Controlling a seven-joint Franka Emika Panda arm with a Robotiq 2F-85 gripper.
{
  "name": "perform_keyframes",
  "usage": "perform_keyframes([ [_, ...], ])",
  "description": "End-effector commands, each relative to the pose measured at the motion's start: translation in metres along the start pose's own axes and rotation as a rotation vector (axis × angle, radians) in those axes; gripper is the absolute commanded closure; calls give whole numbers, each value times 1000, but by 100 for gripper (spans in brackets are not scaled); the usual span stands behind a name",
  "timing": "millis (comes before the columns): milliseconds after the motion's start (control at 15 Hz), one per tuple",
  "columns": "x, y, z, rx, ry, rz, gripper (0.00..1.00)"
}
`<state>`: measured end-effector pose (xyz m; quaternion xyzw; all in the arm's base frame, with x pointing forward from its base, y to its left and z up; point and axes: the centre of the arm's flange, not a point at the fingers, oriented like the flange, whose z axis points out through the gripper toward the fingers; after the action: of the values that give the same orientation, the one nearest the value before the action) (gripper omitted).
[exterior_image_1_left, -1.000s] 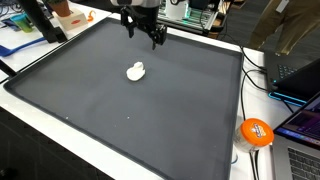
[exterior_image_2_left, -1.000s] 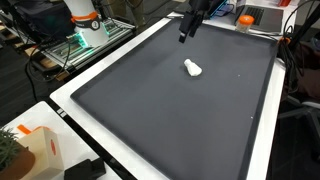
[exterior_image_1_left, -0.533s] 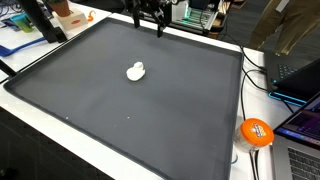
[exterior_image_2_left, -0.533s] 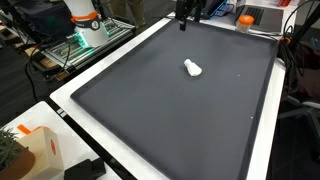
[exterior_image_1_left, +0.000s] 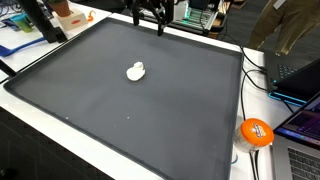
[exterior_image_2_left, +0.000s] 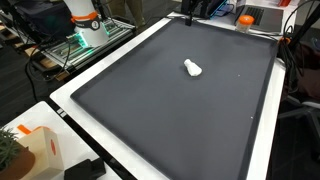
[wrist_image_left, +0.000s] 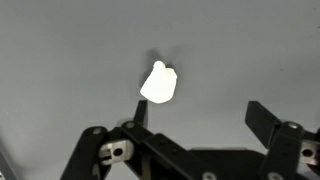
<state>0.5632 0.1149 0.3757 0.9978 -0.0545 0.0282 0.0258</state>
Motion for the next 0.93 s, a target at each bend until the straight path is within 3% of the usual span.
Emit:
perform_keyframes([
  [0,31,-16,-21,-65,-149,-105,0],
  [333,55,-32,-43,-175,-314,-212,0],
  [667,97,-63,-17,-177,-419,-235,0],
  [800,112,-65,8,-132,-383,-210,0],
  [867,76,-55,-7,-161,-379,-224,0],
])
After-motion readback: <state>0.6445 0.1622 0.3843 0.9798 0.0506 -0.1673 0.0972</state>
